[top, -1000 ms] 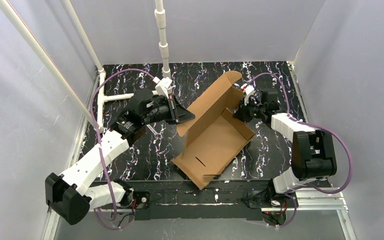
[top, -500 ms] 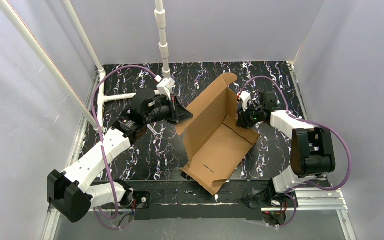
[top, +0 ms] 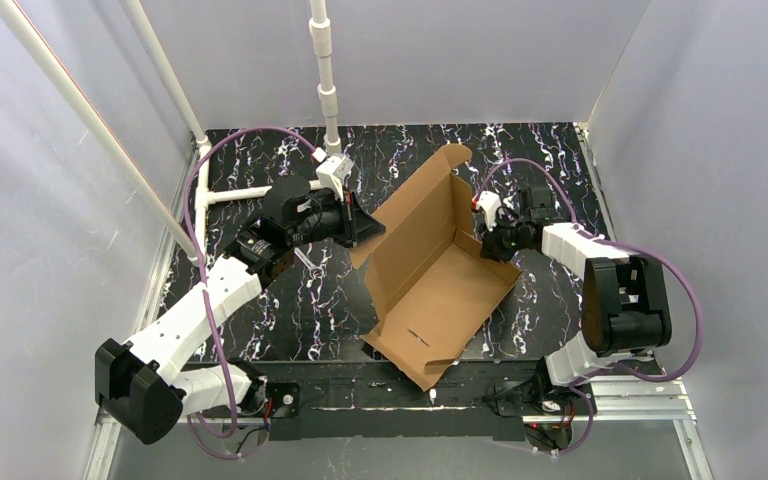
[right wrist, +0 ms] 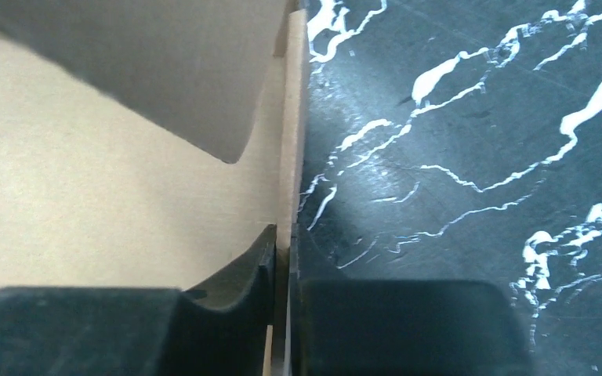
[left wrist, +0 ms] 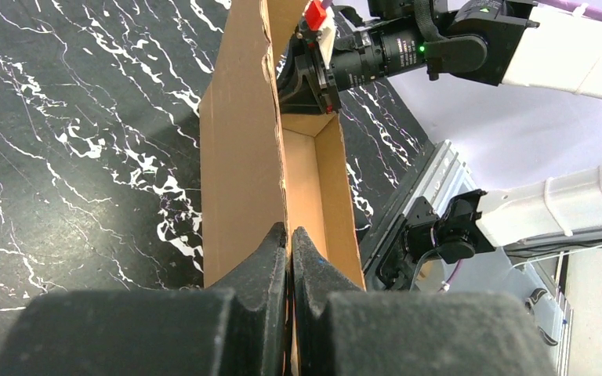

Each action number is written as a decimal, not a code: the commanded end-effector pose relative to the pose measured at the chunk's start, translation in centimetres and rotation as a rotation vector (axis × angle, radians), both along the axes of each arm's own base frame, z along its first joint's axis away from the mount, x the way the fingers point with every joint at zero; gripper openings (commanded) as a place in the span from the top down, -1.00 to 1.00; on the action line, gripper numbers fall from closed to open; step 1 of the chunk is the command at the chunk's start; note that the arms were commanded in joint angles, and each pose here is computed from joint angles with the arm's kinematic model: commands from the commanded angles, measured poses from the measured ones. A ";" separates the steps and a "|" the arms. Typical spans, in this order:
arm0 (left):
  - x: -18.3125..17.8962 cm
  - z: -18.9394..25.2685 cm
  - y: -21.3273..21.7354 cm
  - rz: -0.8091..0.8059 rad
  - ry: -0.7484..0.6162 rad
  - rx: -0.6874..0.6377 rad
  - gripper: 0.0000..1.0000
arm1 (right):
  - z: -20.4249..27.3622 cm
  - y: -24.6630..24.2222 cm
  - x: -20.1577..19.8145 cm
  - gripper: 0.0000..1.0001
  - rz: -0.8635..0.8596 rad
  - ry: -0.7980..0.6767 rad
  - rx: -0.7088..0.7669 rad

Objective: Fold the paper box

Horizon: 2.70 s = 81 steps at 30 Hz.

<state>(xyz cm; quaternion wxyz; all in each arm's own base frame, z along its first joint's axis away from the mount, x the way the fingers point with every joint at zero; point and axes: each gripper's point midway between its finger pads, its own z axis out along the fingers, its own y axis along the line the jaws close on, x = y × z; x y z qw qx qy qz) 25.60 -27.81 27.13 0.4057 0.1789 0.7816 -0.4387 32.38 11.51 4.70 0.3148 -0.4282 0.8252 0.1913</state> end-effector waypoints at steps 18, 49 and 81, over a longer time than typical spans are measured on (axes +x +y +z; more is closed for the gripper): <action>1.2 2.2 -0.1 0.055 -0.062 -0.081 1.00 | 0.1 -1.9 2.0 0.58 -0.167 -0.173 -0.040; 0.5 2.0 0.0 0.035 -0.052 -0.076 1.00 | 0.4 -1.1 1.2 0.55 -0.133 -0.095 0.007; 0.4 3.4 -0.1 -0.030 -0.096 0.005 1.00 | 1.2 -2.2 2.6 0.97 -0.164 -0.204 -0.048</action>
